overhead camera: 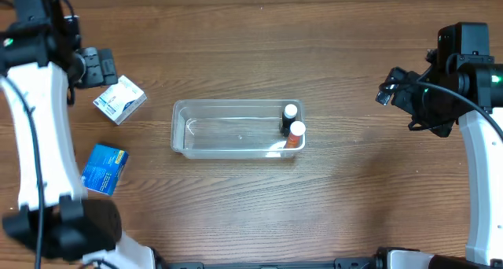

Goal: Pack container
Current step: 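Raise the right gripper away and reach the left gripper to the white box, then grasp the white box with the left gripper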

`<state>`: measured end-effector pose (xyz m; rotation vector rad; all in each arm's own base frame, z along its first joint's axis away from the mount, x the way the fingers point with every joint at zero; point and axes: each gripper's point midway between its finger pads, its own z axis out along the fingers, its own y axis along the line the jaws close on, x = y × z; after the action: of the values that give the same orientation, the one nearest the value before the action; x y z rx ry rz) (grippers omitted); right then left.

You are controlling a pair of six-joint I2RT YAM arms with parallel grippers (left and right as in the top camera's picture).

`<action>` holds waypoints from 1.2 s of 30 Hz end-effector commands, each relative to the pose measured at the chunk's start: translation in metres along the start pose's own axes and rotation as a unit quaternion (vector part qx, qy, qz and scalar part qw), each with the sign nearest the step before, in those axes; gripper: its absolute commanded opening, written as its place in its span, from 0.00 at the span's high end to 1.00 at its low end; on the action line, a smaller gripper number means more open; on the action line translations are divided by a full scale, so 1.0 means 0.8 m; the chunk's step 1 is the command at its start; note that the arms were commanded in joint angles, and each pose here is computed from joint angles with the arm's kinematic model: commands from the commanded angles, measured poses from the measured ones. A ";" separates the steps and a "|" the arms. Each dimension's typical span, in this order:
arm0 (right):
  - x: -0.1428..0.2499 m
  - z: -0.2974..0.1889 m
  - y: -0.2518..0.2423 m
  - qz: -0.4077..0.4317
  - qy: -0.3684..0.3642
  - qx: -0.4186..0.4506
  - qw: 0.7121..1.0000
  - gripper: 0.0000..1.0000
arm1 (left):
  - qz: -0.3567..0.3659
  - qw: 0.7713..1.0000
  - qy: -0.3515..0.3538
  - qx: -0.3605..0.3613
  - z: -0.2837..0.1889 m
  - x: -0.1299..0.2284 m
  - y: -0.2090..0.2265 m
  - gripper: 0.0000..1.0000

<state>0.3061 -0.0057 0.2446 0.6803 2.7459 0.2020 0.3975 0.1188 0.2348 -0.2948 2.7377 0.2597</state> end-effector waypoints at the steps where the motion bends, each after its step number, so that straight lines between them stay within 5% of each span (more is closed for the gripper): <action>1: 0.000 0.000 0.000 -0.008 0.001 -0.002 1.000 0.00 | 0.058 0.998 0.007 0.007 0.054 -0.021 0.009 0.00; 10: -0.002 0.002 0.000 -0.009 0.000 -0.002 1.000 0.00 | 0.208 0.973 0.051 0.082 0.166 -0.013 -0.022 0.00; 36: -0.009 0.002 -0.003 -0.011 -0.013 0.007 1.000 0.00 | 0.329 0.928 0.099 0.148 0.270 0.026 -0.071 0.00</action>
<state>0.3088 -0.0081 0.2448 0.6517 2.7407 0.1811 0.4653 0.1131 0.0288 0.6867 2.9339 0.0227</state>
